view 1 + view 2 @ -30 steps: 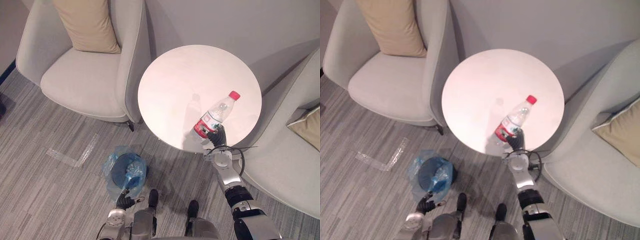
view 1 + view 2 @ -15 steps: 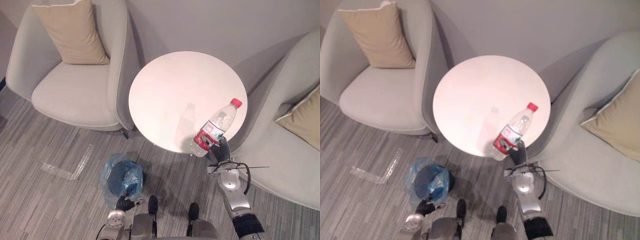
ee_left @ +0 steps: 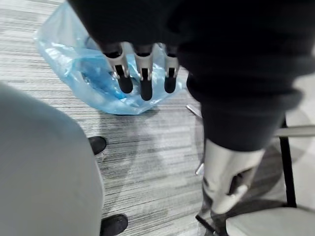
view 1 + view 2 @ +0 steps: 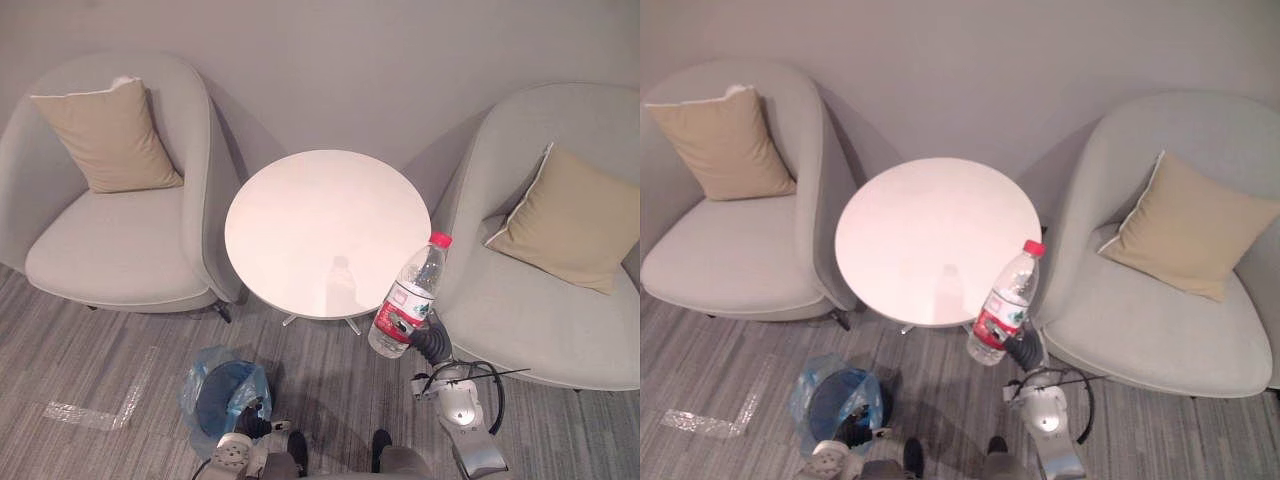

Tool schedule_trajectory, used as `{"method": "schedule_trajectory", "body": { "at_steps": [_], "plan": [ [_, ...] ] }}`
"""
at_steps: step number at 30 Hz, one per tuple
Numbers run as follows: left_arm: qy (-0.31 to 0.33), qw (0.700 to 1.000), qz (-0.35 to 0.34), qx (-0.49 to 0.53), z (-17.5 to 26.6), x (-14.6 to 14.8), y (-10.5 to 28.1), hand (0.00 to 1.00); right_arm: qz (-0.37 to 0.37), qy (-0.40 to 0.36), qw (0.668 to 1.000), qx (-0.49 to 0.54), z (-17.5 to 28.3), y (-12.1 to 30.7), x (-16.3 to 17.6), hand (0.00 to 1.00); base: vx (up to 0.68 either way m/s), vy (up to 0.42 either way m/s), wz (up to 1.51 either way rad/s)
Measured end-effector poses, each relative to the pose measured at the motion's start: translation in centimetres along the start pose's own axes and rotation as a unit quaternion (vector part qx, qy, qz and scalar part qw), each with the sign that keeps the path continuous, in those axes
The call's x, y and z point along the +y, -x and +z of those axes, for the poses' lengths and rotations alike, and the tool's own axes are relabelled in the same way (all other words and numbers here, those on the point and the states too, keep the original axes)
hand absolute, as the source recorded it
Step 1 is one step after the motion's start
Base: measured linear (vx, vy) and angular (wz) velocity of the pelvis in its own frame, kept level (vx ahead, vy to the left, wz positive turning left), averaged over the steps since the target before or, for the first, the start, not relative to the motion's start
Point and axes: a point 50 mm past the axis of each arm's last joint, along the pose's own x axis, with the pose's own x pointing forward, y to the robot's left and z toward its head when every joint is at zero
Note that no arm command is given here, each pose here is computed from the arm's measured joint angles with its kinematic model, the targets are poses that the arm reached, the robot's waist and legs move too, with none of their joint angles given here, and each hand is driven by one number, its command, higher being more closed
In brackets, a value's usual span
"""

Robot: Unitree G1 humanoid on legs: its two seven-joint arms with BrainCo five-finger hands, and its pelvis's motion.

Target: Gather rubbish on tea table into small bin, then transfer packed bag to large trash can.

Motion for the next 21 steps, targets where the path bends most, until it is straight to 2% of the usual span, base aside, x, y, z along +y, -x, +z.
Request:
{"method": "schedule_trajectory", "body": {
  "at_steps": [8,13,17,21],
  "plan": [
    [0.019,1.0,0.002,-0.012,0.9,-0.5,-0.2,0.0,-0.015,0.016,0.998,-0.051,2.3,-2.0,-0.5,1.0,-0.08,-0.103,0.68],
    [0.025,1.0,-0.001,-0.018,1.1,-1.0,-0.1,0.0,-0.022,0.016,0.999,-0.043,2.0,-2.4,-0.5,1.0,-0.16,-0.101,0.44],
    [0.023,1.0,-0.002,-0.02,1.2,-1.0,-0.1,0.0,-0.044,0.02,0.999,-0.021,1.0,-2.2,-1.6,1.0,-0.1,0.005,0.65],
    [0.01,1.0,-0.011,-0.011,0.7,-1.8,0.1,0.0,-0.048,0.021,0.999,0.004,0.0,-1.5,-1.7,1.0,-0.11,0.198,0.66]
  ]
}}
